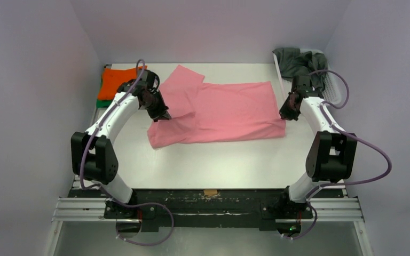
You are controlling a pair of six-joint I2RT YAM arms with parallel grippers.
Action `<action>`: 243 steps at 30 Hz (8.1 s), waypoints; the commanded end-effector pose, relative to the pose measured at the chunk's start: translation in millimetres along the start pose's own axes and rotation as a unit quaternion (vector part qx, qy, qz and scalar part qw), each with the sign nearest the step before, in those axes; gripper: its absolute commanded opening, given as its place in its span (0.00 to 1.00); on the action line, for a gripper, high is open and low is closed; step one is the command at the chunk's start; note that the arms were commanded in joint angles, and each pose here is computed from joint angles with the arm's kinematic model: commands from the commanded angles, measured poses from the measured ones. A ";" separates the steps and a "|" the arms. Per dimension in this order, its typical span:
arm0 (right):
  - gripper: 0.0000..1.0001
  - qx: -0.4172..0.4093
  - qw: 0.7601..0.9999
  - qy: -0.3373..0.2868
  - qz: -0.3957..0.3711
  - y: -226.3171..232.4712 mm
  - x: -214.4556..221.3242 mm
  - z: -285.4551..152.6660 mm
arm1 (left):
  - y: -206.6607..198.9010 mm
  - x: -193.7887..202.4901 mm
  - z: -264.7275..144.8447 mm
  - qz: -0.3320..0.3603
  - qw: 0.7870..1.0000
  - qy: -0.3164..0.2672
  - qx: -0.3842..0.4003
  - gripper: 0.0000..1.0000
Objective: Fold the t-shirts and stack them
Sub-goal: Fold the flattened tshirt in 1/3 of the way, then grab the side of the flattened tshirt furthest away from the robot with both arms
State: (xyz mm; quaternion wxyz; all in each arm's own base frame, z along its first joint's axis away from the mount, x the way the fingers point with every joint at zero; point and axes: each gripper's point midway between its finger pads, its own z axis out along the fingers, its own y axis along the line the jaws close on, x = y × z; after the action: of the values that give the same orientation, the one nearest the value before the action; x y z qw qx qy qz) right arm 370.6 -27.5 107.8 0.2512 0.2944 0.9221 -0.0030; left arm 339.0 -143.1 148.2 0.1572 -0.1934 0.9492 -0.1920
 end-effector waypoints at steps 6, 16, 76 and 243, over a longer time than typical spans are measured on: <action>0.00 0.005 0.999 -0.037 -0.011 7.8 -30.3 4.9 | -24.9 -65.9 -1.7 0.045 0.996 -0.074 0.010 0.00; 0.00 0.017 0.998 -0.054 -0.004 10.3 -40.9 31.0 | -35.2 -104.3 32.1 0.102 0.992 -0.075 0.001 0.00; 0.89 0.014 0.996 0.083 -0.026 -57.2 159.0 25.8 | 45.5 199.8 84.7 -0.006 0.987 0.147 -0.070 1.00; 0.37 0.272 0.959 -0.048 -0.065 -22.5 -13.3 92.2 | -100.5 -109.1 76.3 0.190 0.975 -0.110 0.039 0.00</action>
State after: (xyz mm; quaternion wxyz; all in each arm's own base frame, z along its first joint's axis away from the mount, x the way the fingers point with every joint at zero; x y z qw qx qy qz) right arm 421.5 -49.2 30.7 0.2170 0.2759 0.8975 -0.2671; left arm 491.2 -206.1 114.4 0.2616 -0.0329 0.9498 -0.1685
